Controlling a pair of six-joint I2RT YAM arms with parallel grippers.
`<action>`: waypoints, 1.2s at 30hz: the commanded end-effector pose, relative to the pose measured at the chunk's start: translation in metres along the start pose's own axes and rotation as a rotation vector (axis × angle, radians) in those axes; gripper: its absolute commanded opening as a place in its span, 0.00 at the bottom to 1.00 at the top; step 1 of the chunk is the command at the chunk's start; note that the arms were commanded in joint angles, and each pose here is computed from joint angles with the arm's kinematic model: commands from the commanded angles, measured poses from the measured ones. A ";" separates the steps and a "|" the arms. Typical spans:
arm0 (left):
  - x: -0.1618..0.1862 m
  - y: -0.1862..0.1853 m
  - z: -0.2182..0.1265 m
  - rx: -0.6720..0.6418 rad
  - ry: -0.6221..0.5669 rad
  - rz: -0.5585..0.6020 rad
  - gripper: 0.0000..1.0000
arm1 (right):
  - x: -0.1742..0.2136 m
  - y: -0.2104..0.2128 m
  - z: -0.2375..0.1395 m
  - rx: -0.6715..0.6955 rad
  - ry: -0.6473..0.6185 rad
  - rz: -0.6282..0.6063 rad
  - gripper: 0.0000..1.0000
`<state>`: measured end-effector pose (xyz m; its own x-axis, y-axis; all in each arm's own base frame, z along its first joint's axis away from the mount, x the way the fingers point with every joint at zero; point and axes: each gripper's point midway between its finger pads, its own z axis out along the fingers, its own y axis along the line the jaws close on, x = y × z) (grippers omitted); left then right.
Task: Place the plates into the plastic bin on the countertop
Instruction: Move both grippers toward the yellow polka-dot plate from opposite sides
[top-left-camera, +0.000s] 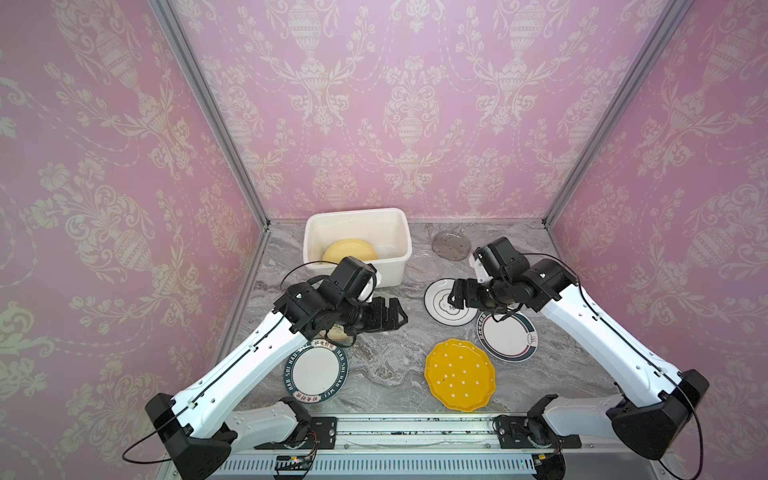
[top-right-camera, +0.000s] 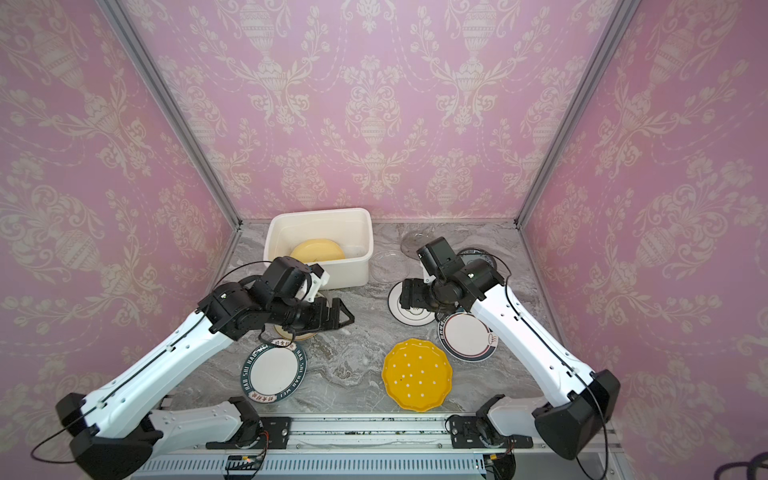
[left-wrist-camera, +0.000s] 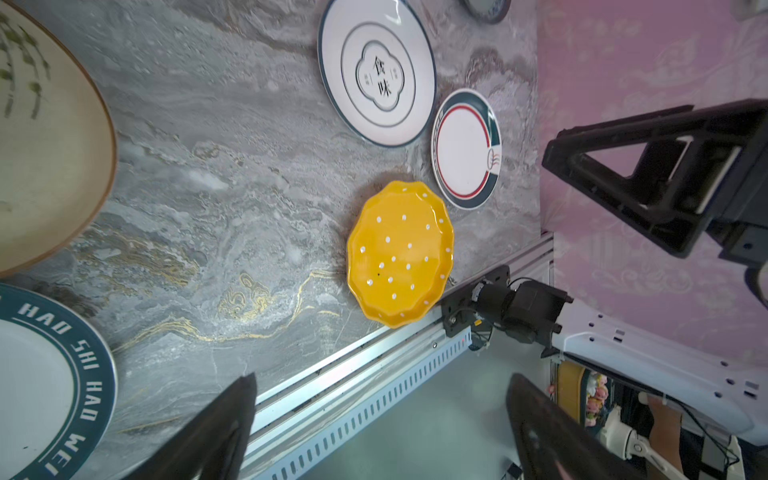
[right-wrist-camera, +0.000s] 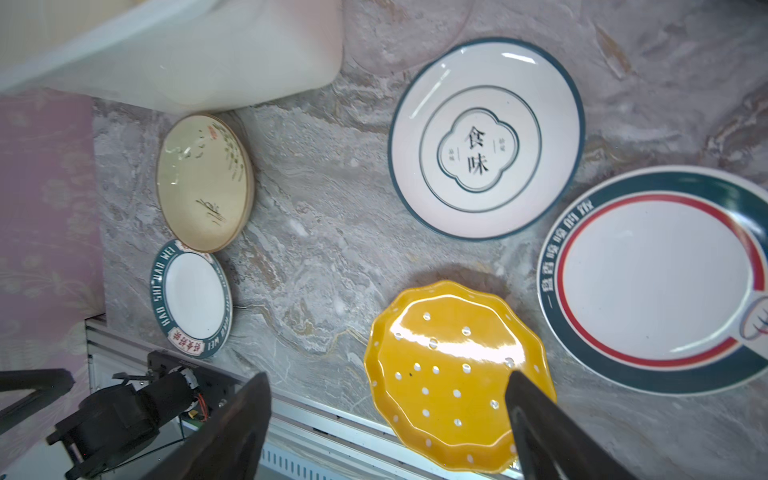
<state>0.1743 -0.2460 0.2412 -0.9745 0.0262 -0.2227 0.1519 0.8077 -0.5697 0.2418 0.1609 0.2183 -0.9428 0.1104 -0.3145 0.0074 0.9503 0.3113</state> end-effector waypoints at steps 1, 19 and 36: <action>0.027 -0.001 0.031 -0.031 0.095 -0.003 0.96 | 0.042 -0.038 0.005 0.096 0.083 0.087 0.92; 0.040 -0.022 0.136 0.046 0.312 0.009 0.96 | 0.134 -0.104 0.083 0.143 0.208 0.372 1.00; 0.040 -0.007 0.195 0.062 0.378 -0.180 0.94 | 0.145 -0.107 0.120 0.002 0.268 0.506 1.00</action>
<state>0.1659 -0.3674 0.0923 -0.9804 0.1487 0.1292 0.0362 0.7807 -0.6239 0.1425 0.1058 0.0350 -0.8774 0.4703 0.0947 0.4728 0.8143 0.3366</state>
